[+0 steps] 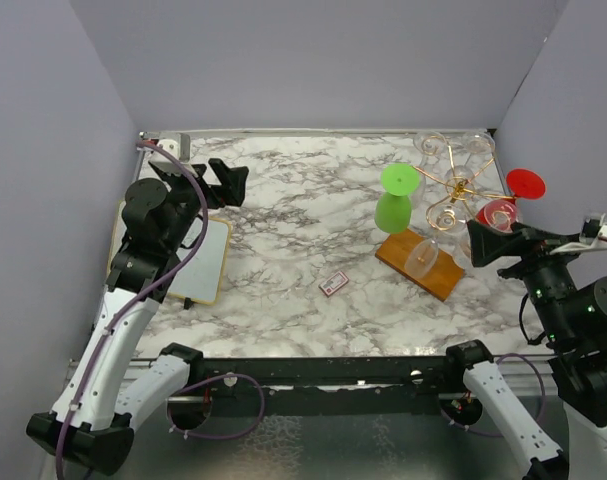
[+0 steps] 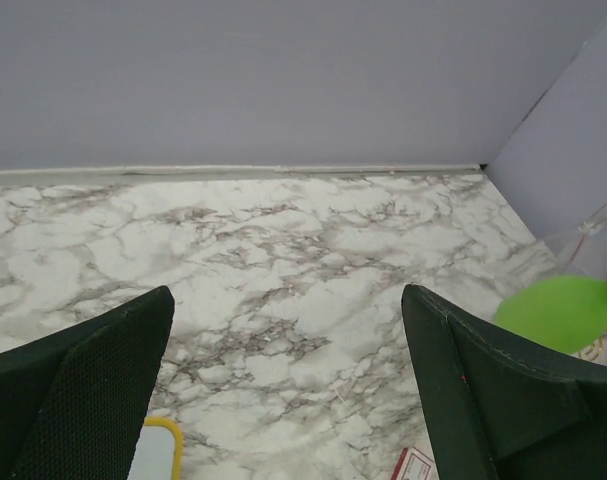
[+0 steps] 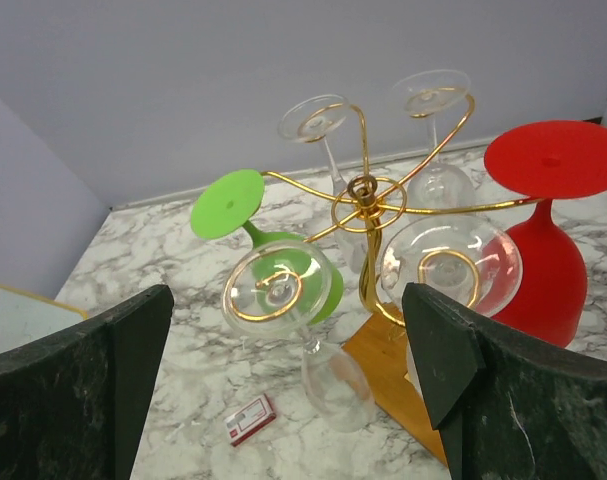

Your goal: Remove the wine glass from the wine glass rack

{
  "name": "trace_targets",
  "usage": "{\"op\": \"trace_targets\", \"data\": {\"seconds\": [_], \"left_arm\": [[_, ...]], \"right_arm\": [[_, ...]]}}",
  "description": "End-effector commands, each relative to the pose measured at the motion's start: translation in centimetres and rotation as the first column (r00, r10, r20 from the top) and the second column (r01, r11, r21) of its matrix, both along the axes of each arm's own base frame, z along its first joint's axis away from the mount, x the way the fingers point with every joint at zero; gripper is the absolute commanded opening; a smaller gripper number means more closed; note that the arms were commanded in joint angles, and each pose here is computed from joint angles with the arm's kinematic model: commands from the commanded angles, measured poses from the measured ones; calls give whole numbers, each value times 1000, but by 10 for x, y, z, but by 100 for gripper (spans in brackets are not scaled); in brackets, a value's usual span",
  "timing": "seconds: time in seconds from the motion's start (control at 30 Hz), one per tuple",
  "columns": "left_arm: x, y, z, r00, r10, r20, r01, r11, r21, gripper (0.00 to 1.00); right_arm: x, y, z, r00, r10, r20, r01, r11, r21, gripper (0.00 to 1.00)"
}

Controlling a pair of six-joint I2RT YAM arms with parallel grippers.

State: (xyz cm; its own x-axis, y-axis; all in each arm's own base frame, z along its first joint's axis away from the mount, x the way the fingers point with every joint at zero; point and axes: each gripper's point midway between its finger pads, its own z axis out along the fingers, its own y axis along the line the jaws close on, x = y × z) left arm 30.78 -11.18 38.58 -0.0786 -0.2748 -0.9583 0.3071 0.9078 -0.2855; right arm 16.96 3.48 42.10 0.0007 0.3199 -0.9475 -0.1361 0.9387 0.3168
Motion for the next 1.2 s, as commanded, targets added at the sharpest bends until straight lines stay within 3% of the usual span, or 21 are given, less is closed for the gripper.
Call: {"op": "trace_targets", "data": {"seconds": [0.0, 0.17, 0.37, 0.5, 0.63, 0.73, 0.9, 1.17], "left_arm": [[-4, -24, -10, 990, -132, -47, 129, 990, -57, 99], [-9, -52, -30, 953, -276, -125, 260, 957, -125, 99], [-23, -88, -49, 869, -455, -194, 404, 879, -252, 99], [-37, -119, -50, 788, -585, -192, 484, 781, -393, 99], [-53, -158, -34, 688, -713, -131, 559, 637, -531, 99], [-54, -186, -26, 644, -752, -140, 536, 574, -618, 99], [-47, -228, -25, 602, -775, -191, 451, 528, -720, 99], [-20, -246, -23, 670, -709, -221, 288, 522, -803, 89]], "right_arm": [[-14, 6, 0, 996, 58, 69, -58, 998, -2, 99], [-14, -3, -9, 999, -6, 33, 4, 999, 53, 99], [-2, 7, -5, 999, 44, 6, -44, 999, -13, 99], [5, 14, 0, 996, 87, 19, -85, 993, -81, 99], [6, 18, 8, 992, 111, 62, -104, 988, -117, 100], [4, 19, 15, 987, 124, 103, -112, 987, -115, 100], [-4, 22, 23, 979, 146, 145, -131, 986, -106, 99], [-15, 15, 28, 974, 126, 189, -107, 989, -104, 99]]}}
